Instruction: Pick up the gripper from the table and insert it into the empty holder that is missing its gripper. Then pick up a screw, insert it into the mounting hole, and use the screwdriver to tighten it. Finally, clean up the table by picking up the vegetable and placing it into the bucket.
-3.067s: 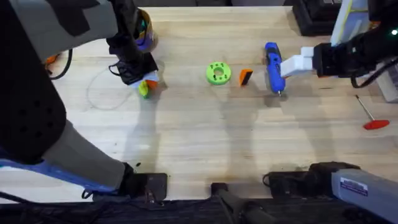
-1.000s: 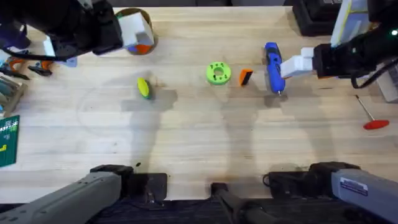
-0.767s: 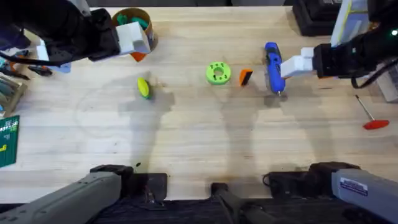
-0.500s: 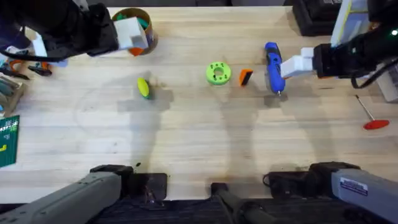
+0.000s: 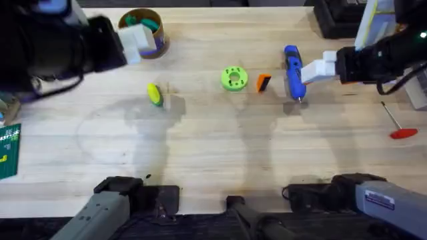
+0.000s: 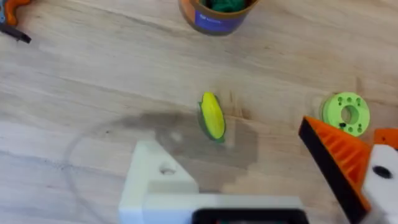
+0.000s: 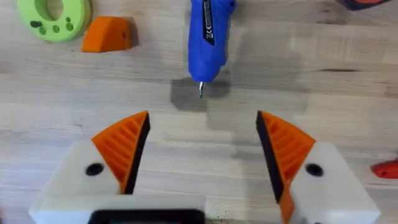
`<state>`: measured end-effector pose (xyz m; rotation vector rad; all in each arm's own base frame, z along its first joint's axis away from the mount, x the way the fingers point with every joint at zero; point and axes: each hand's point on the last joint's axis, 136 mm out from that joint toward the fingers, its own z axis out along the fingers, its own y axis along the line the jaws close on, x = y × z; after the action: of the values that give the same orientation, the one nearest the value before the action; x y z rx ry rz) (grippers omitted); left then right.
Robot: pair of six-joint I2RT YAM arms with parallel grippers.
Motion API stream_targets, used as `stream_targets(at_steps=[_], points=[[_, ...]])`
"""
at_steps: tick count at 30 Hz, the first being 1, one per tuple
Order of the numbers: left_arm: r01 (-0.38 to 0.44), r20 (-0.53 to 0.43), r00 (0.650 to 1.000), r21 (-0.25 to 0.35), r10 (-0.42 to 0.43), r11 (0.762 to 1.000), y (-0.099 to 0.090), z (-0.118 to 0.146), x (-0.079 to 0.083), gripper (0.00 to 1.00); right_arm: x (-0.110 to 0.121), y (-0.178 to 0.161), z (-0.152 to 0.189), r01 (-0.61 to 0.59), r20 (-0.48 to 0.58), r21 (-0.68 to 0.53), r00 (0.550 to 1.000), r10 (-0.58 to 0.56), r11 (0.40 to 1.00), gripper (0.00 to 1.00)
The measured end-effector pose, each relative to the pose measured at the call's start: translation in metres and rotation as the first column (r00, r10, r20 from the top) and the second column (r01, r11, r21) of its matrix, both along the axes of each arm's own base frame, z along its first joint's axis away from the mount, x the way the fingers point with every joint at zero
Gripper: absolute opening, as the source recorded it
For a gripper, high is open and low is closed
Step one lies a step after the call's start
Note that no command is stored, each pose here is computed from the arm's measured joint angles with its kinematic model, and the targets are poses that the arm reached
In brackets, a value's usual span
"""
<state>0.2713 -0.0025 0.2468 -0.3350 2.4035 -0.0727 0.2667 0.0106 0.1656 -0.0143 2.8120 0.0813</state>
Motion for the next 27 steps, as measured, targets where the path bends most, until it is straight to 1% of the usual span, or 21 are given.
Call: stream_targets(at_steps=[4, 7, 9, 14, 18, 22, 24, 27], points=[[0.001, 0.088, 0.996, -0.006, -0.001, 1.000, 0.000, -0.013, -0.002, 0.986, 0.000, 0.000, 0.000, 0.000, 0.000, 0.000, 1.000, 0.000, 1.000, 0.989], [0.005, 0.181, 0.984, -0.012, -0.003, 1.000, -0.001, -0.017, -0.004, 0.985, 0.000, 0.000, 0.000, 0.000, 0.000, 0.000, 1.000, 0.000, 1.000, 0.990], [0.007, 0.246, 0.969, -0.015, -0.004, 1.000, 0.000, -0.016, -0.006, 0.985, 0.000, 0.000, 0.000, 0.000, 0.000, 0.000, 1.000, 0.000, 1.000, 0.989], [0.017, 0.397, 0.918, -0.025, -0.006, 1.000, -0.001, -0.017, -0.016, 0.985, 0.000, 0.000, 0.000, 0.000, 0.000, 0.000, 1.000, 0.000, 1.000, 0.989], [0.053, 0.497, 0.867, -0.020, -0.036, 0.998, -0.006, -0.021, -0.023, 0.985, 0.000, 0.000, 0.000, 0.000, -0.001, 0.000, 1.000, 0.000, 1.000, 0.989], [0.101, 0.592, 0.801, 0.004, -0.084, 0.995, -0.012, -0.024, -0.025, 0.985, 0.000, 0.000, 0.000, 0.000, 0.000, 0.000, 1.000, 0.000, 1.000, 0.989], [0.128, 0.641, 0.759, 0.021, -0.112, 0.992, -0.016, -0.024, -0.024, 0.985, 0.000, 0.000, 0.000, 0.000, 0.000, 0.000, 1.000, 0.000, 1.000, 0.989], [0.164, 0.715, 0.683, 0.048, -0.149, 0.985, -0.023, -0.024, -0.022, 0.985, 0.000, 0.000, 0.000, 0.000, 0.000, 0.000, 1.000, 0.000, 1.000, 0.990]])
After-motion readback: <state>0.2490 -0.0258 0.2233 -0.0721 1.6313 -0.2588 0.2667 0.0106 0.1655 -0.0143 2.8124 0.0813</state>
